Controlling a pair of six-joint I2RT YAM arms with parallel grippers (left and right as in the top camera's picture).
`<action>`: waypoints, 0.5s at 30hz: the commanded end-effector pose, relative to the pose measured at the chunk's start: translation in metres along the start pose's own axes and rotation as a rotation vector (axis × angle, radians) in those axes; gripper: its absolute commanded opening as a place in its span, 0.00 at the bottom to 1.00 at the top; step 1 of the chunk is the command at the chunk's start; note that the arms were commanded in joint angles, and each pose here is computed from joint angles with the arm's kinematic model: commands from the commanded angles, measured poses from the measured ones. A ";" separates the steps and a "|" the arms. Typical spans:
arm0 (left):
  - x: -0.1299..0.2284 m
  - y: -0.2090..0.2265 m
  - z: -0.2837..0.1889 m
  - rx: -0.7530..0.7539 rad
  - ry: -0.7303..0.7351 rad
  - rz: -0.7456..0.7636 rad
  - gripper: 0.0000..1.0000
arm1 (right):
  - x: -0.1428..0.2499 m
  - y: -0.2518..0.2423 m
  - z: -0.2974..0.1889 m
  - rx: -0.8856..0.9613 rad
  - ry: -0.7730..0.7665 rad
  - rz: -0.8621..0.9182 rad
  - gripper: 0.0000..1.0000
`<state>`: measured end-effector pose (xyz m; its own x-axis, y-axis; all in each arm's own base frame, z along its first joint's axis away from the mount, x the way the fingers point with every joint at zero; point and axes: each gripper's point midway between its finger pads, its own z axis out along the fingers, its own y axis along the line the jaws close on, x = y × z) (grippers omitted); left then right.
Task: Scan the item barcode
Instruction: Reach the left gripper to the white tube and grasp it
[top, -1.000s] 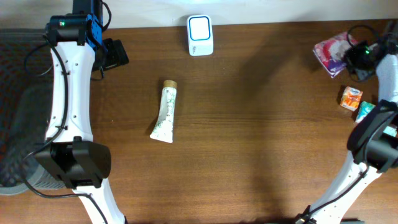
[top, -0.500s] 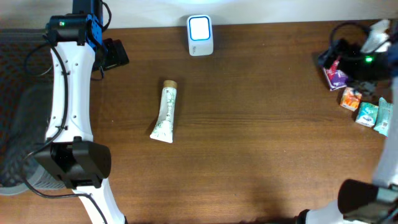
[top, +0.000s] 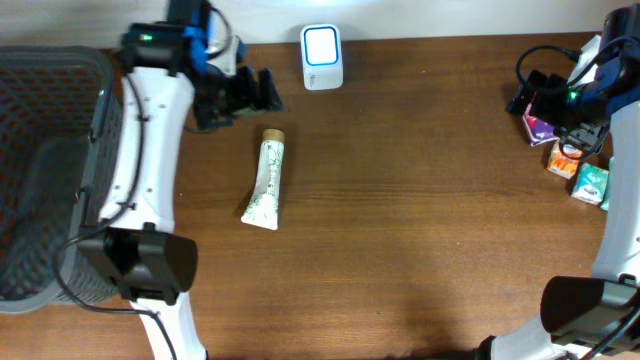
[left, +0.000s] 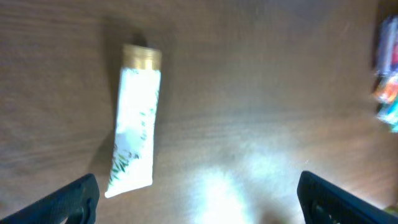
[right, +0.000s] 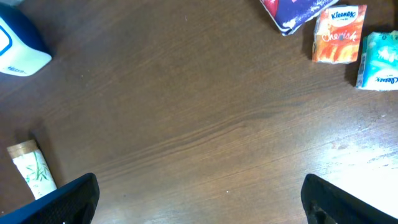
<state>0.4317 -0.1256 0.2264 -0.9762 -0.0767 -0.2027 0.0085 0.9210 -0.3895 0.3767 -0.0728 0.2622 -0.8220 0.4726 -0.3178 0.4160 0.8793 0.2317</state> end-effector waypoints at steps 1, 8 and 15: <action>0.020 0.008 -0.003 -0.308 -0.002 0.110 1.00 | 0.000 -0.004 0.003 0.018 0.004 -0.008 0.99; 0.074 0.043 0.102 -0.454 0.162 0.020 0.88 | 0.000 -0.004 0.003 0.018 0.004 -0.008 0.99; 0.069 0.063 0.175 -0.399 0.034 0.039 0.68 | 0.000 -0.004 0.003 0.018 0.004 -0.008 0.99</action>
<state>0.4050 -0.1399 0.0374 -0.9850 -0.0285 -0.1701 -0.0307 0.9995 0.0106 0.3765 -0.0733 0.2610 -0.8228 0.4733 -0.3146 0.4184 0.8791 0.2284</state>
